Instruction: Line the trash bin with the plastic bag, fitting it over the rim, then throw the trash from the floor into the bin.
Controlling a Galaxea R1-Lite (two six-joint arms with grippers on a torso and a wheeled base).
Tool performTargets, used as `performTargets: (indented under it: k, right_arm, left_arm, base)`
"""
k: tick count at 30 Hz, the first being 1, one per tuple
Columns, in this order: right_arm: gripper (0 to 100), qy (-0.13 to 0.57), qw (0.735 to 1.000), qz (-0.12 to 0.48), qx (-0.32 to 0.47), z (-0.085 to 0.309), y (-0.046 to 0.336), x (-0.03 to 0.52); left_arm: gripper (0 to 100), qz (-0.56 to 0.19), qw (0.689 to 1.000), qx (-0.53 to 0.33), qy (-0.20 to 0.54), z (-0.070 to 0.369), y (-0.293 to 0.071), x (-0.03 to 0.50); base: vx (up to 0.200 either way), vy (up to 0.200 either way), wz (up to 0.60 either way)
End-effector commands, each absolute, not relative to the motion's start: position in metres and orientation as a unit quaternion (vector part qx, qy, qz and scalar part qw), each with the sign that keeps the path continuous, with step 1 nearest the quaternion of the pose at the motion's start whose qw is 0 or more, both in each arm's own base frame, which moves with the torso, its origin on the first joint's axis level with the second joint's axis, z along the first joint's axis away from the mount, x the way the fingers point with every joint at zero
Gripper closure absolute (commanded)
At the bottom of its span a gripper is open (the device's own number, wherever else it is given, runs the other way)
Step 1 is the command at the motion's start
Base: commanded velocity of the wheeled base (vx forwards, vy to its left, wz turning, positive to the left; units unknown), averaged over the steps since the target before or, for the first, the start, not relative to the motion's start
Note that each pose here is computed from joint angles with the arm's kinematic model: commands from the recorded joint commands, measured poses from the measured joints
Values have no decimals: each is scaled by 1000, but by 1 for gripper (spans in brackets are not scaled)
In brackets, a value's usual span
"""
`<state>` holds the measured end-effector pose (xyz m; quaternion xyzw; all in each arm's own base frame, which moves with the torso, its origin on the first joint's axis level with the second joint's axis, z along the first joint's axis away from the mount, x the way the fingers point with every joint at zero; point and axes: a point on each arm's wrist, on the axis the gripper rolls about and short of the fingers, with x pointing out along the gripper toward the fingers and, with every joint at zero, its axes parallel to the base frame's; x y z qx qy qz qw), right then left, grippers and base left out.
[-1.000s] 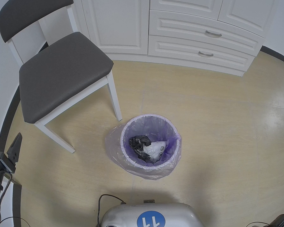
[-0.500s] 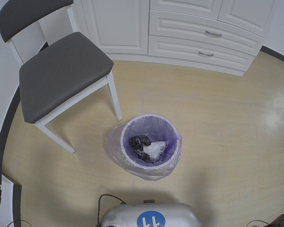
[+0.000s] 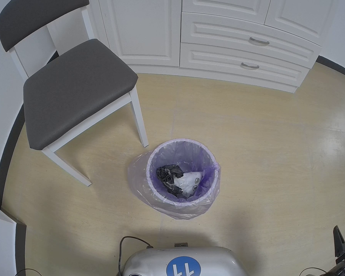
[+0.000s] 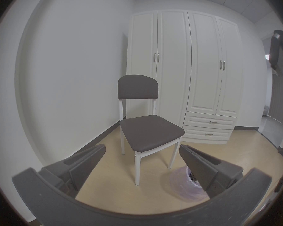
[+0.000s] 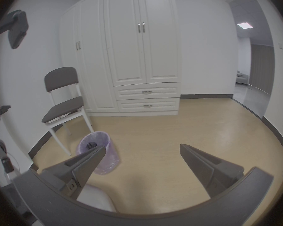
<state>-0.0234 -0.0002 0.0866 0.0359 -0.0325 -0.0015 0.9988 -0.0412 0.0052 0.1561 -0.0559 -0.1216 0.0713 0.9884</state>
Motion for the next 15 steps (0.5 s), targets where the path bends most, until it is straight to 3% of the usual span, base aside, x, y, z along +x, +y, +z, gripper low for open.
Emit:
performTargets:
  k: [1,7,10,15]
  right_arm:
    - [0,-26,999,11,15,81,0,-23]
    - [0,-24,1000,8,7,80,0,-23]
    - [0,17,1000,7,-16,75,0,-24]
    - [0,0,1000,5,1,75,0,-23]
  left_arm:
    - [0,80,983,-58,-156,151,4,-55]
    - [0,88,983,-61,-148,146,5,-52]
    - [0,119,982,-60,-136,139,6,-48]
    - [0,125,985,-46,-107,125,6,-41]
  base:
    - [0,0,0]
    - [0,0,0]
    - [0,0,0]
    - [0,0,0]
